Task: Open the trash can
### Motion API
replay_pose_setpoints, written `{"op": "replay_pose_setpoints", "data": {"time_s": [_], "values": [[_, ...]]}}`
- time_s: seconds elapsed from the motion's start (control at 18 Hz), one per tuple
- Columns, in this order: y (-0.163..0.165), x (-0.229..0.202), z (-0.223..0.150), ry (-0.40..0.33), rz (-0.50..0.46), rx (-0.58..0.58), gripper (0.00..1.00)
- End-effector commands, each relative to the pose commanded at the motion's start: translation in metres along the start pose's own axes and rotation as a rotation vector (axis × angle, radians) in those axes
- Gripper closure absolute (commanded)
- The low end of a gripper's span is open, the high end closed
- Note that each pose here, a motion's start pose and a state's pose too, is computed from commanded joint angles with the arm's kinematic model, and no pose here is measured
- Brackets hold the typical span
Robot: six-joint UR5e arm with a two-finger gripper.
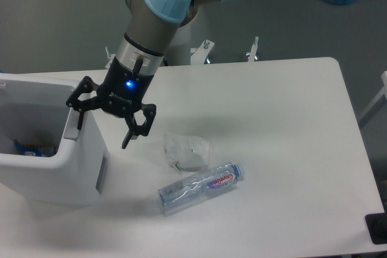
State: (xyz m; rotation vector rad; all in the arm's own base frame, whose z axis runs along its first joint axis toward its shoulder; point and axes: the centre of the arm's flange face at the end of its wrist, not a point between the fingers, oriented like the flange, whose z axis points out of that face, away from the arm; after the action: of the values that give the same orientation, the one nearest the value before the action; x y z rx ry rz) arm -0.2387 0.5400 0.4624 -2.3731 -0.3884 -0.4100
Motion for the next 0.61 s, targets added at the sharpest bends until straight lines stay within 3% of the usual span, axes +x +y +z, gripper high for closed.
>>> {"op": "replay_pose_setpoints", "data": {"time_s": [0.17,0.33,0.44,0.61], "values": [[-0.015,-0.030,-0.025,-0.045,-0.003,0.049,0.00],[-0.013,-0.086,-0.042,-0.103,0.065,0.059,0.00],[-0.002,-0.135,-0.057,-0.193,0.121,0.033,0.00],[0.021,-0.193,-0.063,-0.364,0.220,-0.108,0.00]]}}
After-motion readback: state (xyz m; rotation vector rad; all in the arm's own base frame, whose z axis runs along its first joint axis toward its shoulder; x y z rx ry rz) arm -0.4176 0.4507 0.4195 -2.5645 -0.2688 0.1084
